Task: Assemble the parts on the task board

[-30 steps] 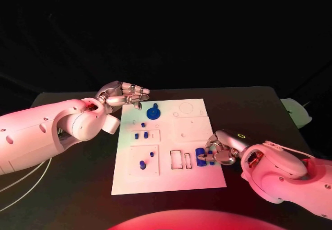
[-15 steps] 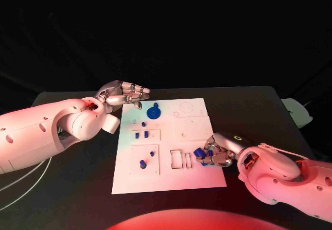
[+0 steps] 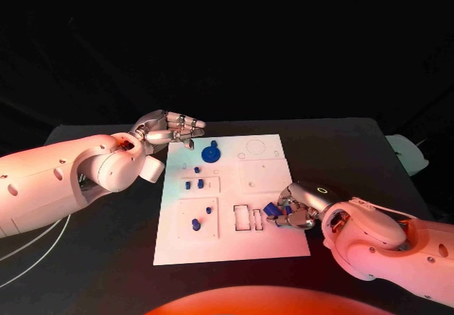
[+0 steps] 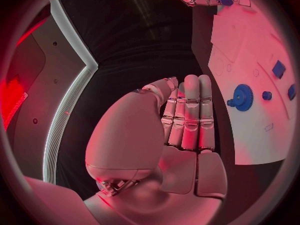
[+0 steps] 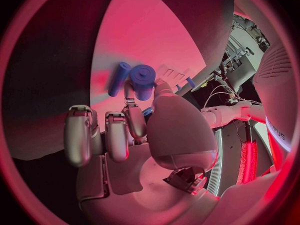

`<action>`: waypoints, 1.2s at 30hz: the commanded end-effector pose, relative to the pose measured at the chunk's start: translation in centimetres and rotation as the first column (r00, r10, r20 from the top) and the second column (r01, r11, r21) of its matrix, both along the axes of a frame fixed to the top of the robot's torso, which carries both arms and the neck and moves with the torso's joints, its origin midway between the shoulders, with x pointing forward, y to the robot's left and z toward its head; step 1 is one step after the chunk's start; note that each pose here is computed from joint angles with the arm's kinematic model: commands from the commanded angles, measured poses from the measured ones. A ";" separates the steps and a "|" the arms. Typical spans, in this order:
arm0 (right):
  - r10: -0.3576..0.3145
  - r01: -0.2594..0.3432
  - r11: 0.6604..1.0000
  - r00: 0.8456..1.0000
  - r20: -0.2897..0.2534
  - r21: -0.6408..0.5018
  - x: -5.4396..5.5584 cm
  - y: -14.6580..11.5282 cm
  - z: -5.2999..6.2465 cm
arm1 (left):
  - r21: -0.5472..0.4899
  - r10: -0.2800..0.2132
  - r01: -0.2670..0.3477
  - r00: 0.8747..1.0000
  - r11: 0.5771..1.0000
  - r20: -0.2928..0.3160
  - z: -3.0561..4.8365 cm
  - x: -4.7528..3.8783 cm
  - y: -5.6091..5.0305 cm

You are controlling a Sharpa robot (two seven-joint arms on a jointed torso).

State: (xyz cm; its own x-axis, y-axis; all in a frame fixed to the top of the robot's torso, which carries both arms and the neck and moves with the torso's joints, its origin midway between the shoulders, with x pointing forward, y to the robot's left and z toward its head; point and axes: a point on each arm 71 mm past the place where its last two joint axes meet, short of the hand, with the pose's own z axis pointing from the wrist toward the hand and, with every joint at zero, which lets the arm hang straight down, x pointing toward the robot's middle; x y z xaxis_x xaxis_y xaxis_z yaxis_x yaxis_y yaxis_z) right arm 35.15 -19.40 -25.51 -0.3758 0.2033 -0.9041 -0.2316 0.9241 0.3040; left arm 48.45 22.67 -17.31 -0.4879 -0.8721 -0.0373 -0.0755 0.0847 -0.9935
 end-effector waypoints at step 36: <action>0.046 -0.045 0.989 0.999 -0.009 0.141 -1.5 4.7 1.3 | -0.014 -0.034 0.034 0.999 0.999 -0.006 0.07 -0.21 -0.7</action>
State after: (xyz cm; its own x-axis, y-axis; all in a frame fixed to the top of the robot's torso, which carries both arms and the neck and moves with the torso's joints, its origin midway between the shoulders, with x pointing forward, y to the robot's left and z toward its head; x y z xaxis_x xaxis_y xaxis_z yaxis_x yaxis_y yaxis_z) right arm 33.66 -14.75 -23.80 -0.3672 0.3344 -0.8679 -0.2767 0.8516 0.4452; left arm 48.35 22.29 -17.30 -0.4986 -0.8662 -0.0332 -0.0781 0.0830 -0.9935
